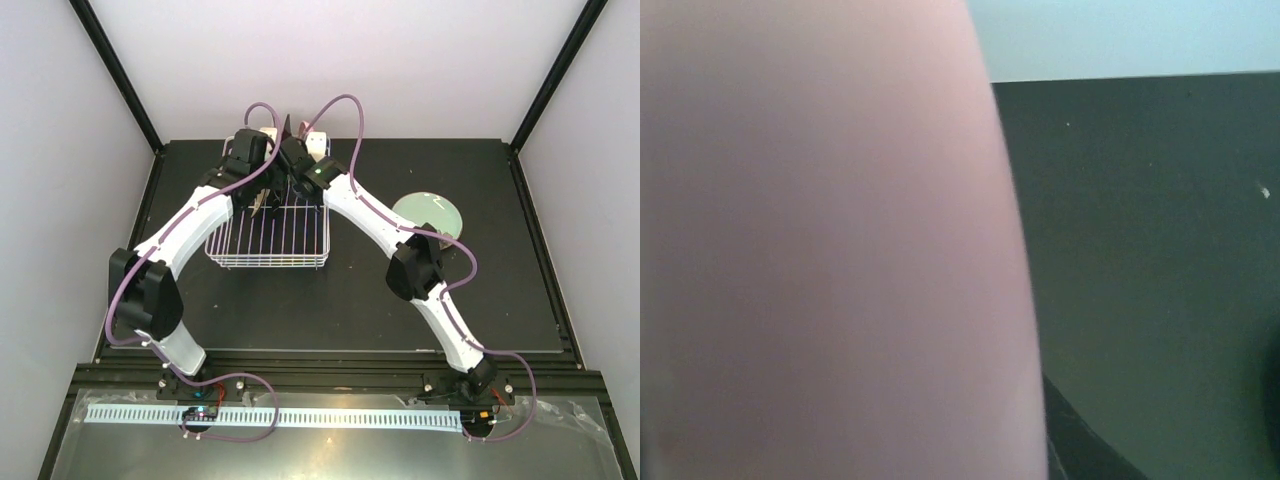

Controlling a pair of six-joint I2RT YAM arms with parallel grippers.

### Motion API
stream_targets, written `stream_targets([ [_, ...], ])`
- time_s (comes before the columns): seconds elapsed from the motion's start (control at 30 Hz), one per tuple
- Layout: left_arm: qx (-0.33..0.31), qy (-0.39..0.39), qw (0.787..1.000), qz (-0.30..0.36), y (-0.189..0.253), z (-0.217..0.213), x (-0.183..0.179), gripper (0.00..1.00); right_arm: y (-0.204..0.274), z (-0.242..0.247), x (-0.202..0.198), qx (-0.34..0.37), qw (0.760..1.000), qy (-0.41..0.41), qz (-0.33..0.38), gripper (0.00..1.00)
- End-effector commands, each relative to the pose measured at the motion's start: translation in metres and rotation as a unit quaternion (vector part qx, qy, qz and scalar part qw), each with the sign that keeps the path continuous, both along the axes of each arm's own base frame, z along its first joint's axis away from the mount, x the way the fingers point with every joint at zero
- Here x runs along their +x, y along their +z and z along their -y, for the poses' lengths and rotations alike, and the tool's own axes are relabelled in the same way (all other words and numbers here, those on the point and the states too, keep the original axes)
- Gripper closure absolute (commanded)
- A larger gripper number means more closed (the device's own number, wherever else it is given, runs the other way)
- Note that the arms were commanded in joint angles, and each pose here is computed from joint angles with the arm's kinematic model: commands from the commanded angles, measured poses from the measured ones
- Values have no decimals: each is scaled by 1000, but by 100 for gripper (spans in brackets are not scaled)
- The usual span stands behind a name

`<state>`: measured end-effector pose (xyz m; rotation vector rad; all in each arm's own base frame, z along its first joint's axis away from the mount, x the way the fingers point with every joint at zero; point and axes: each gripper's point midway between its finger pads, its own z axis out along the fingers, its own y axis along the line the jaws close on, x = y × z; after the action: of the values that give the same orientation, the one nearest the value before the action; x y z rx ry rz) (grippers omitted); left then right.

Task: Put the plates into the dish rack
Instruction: Place the plate at the center of the board.

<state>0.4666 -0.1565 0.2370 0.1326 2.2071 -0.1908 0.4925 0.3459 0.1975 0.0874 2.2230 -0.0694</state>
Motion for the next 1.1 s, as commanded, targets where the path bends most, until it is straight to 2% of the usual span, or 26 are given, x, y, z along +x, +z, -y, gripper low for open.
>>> stream_targets([
  [0.0, 51, 13, 997, -56, -32, -25, -14, 97, -14, 2, -3, -16, 1000, -1, -15, 72],
  [0.27, 45, 11, 997, -58, -34, -24, -14, 97, 6, 5, -4, 6, 1000, 0, 1, 57],
  [0.63, 41, 9, 997, -65, -38, -23, -14, 98, 28, 13, -12, 30, 999, -1, 16, 57],
  [0.7, 40, 9, 997, -66, -39, -23, -14, 98, 28, 11, -12, 44, 999, 8, 18, 63],
  [0.8, 40, 9, 997, -67, -40, -23, -14, 98, 24, 14, -8, 53, 998, 3, 12, 79],
  [0.9, 39, 9, 997, -66, -39, -23, -14, 98, 23, 13, -4, 50, 999, 3, 8, 90],
  [1.07, 37, 11, 997, -66, -38, -24, -13, 98, 26, 15, -4, 50, 999, 1, 13, 98],
])
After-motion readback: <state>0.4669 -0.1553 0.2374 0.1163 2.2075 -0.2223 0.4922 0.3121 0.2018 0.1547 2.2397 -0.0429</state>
